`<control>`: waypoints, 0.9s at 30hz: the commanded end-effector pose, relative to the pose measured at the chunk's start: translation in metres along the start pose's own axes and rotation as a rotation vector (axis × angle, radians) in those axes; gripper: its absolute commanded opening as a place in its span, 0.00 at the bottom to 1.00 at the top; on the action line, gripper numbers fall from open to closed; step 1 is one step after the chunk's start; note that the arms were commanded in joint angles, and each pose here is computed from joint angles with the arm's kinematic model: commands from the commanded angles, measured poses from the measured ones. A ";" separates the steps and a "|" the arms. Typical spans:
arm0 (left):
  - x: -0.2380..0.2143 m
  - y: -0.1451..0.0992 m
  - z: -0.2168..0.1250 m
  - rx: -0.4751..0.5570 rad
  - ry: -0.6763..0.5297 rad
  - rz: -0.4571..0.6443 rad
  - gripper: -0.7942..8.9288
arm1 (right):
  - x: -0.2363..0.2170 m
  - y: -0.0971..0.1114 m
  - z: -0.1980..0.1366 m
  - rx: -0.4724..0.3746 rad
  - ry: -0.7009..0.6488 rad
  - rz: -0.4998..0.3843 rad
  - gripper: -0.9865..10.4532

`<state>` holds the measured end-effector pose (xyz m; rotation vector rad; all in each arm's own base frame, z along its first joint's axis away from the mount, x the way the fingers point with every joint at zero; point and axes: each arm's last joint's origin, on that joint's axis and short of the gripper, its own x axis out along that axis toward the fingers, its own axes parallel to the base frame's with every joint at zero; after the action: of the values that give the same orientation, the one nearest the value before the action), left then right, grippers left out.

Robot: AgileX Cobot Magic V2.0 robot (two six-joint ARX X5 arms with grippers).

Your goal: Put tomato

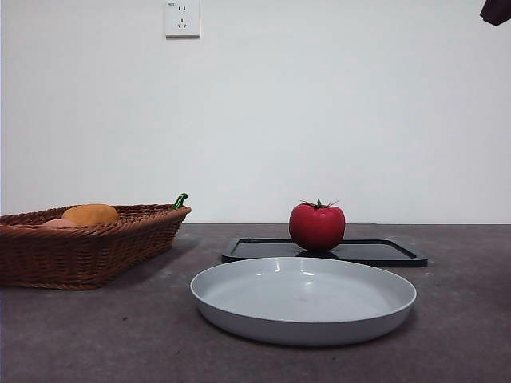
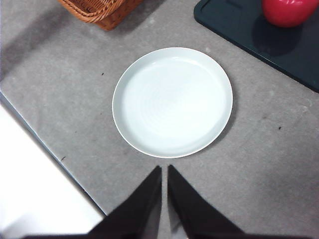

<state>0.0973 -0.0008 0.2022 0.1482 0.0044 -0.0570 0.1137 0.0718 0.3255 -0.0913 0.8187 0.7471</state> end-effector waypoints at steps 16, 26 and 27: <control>-0.001 -0.005 -0.050 -0.010 0.146 0.053 0.09 | -0.001 0.001 0.003 -0.005 -0.012 0.005 0.09; -0.001 -0.006 -0.053 -0.017 0.182 0.049 0.09 | -0.001 0.001 0.003 -0.005 -0.012 0.005 0.09; -0.001 -0.006 -0.053 -0.017 0.181 0.049 0.09 | -0.001 0.001 0.003 -0.005 -0.012 0.005 0.09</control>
<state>0.0948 0.0013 0.1564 0.1421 0.1570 0.0036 0.1137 0.0718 0.3255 -0.0913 0.8187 0.7471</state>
